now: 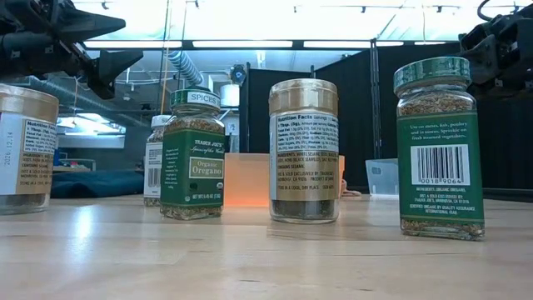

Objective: Sort spices by type
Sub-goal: Put the gold seasoning bottle into the gray bin

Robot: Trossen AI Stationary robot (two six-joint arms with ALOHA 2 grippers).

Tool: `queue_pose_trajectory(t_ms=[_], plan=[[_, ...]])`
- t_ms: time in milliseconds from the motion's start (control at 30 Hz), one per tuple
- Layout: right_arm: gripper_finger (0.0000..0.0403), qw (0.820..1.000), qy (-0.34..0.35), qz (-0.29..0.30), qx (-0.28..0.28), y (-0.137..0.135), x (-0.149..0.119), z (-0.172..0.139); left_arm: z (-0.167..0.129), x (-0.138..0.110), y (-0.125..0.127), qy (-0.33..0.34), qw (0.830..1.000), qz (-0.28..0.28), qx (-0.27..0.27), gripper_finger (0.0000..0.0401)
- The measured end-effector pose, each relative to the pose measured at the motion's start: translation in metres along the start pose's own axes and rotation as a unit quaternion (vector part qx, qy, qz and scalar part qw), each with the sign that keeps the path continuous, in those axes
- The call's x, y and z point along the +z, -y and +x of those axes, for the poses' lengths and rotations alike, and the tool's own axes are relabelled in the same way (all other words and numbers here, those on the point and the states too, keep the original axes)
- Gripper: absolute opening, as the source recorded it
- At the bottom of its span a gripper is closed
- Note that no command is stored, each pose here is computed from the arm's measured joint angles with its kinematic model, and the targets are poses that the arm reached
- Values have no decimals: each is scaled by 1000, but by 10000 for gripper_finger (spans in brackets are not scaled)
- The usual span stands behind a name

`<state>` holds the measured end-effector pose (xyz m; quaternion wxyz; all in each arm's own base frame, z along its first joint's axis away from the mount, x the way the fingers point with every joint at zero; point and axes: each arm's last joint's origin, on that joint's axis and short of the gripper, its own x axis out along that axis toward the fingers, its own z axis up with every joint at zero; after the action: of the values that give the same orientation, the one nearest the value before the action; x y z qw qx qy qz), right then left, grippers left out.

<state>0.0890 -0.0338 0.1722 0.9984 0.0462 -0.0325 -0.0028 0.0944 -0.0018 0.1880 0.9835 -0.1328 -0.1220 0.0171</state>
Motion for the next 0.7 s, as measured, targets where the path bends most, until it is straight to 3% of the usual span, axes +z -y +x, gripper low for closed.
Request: queue_pose_trajectory(t_ms=[700], plan=[[268,1000,0,0,0,0,0,0,0,8,2,44,999,-6,-5,284]])
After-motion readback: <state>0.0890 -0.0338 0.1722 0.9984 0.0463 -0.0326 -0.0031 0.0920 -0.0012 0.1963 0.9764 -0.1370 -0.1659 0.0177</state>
